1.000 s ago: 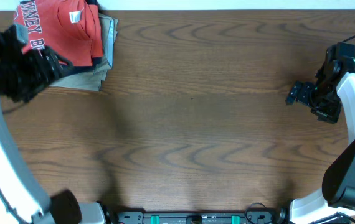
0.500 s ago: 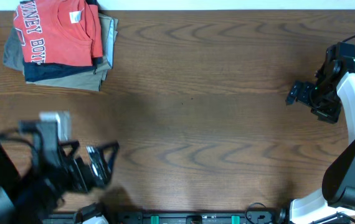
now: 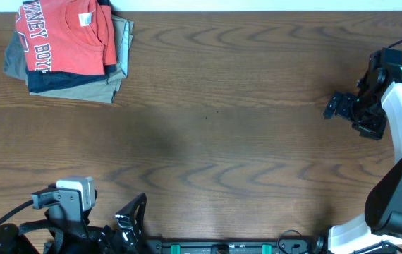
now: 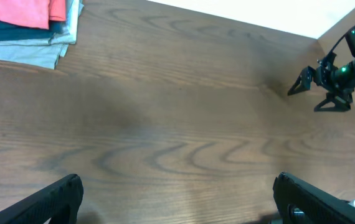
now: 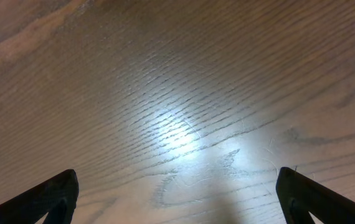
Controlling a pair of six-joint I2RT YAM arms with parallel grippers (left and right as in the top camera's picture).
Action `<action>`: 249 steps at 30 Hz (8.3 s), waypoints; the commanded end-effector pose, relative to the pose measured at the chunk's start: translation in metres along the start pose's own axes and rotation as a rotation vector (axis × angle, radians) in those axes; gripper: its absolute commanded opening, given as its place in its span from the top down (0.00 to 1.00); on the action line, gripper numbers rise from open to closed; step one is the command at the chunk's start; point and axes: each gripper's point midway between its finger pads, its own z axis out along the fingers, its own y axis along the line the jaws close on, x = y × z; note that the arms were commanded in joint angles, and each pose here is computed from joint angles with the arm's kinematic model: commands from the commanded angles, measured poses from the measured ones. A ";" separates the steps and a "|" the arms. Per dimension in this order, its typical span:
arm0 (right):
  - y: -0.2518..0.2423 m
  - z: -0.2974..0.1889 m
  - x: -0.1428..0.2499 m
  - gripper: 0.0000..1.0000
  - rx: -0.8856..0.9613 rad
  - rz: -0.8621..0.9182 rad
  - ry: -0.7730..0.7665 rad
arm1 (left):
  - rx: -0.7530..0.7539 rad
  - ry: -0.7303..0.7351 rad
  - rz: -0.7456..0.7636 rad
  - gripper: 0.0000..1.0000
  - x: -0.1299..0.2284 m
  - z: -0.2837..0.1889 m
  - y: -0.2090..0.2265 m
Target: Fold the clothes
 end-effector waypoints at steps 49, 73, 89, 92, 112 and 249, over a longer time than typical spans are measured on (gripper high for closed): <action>0.002 -0.003 -0.001 0.01 -0.007 0.002 -0.010 | -0.058 -0.568 -0.022 0.02 0.039 0.191 0.126; 0.001 -0.003 -0.001 0.01 -0.007 0.002 -0.010 | -0.157 -0.512 0.143 0.02 0.061 0.213 0.146; 0.002 -0.003 -0.001 0.01 -0.007 0.002 -0.010 | -0.218 -0.526 0.118 0.02 0.058 0.208 0.162; 0.002 -0.003 -0.001 0.01 -0.007 0.002 -0.010 | -0.218 -0.526 0.118 0.02 0.058 0.208 0.162; 0.002 -0.003 -0.001 0.01 -0.007 0.002 -0.010 | -0.218 -0.526 0.118 0.02 0.058 0.208 0.162; 0.053 -0.064 0.116 0.01 -0.622 -0.454 -1.340 | -0.218 -0.526 0.118 0.02 0.058 0.208 0.162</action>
